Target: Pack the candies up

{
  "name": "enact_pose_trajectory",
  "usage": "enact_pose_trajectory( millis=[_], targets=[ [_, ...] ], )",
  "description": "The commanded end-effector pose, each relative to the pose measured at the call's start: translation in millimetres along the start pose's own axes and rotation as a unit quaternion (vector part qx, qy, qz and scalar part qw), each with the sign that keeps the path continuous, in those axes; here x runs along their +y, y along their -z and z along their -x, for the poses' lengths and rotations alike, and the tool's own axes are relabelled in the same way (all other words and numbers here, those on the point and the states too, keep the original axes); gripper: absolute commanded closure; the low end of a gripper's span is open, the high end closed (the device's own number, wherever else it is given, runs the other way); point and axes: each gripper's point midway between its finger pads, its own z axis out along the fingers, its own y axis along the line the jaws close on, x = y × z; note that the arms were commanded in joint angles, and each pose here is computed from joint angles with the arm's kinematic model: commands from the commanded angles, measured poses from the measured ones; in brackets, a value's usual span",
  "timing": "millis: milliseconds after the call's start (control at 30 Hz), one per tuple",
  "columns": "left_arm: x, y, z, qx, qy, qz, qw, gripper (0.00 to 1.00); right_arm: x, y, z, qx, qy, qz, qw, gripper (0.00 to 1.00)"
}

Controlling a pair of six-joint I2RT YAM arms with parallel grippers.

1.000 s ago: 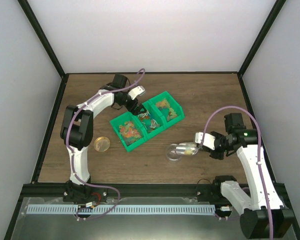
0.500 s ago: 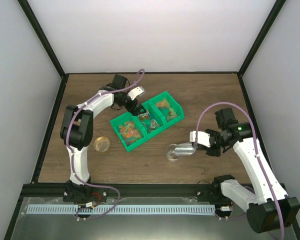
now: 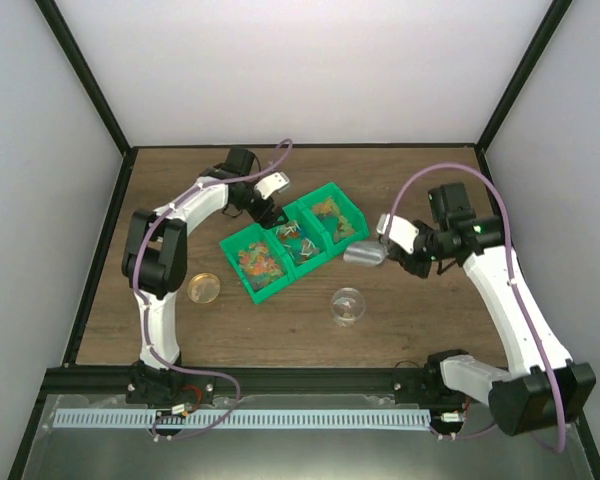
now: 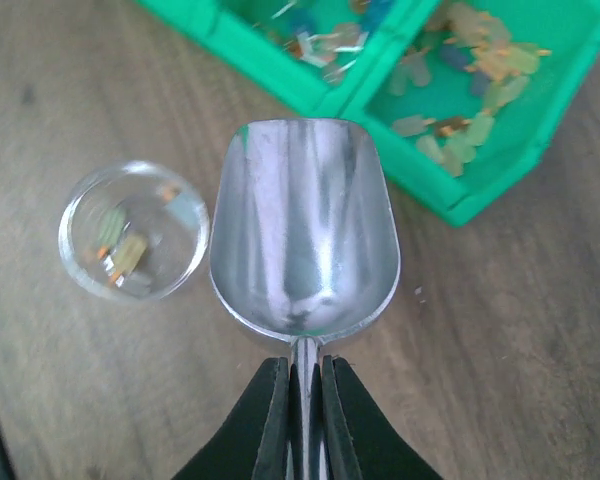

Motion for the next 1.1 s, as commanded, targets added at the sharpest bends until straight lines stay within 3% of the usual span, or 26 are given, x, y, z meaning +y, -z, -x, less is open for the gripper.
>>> enact_pose_trajectory(
  millis=[0,300,600,1067],
  targets=[
    [12.6,-8.1,-2.8,0.018,-0.003,0.008,1.0,0.17,-60.8,-2.4,37.4,-0.047,-0.117,-0.062,0.99,0.99],
    [21.5,-21.9,5.7,0.004,0.059,0.003,0.998,0.46,-132.8,-35.7,42.9,0.004,-0.231,-0.101,0.968,0.99],
    [14.6,-22.9,2.1,-0.002,0.111,-0.004,0.994,0.7,-122.2,-62.5,56.0,0.06,-0.234,-0.072,0.968,0.99],
    [-0.2,-20.0,-14.4,-0.003,0.143,-0.011,0.99,0.83,-115.5,-115.9,42.9,0.097,-0.274,-0.053,0.955,0.99]
  ],
)
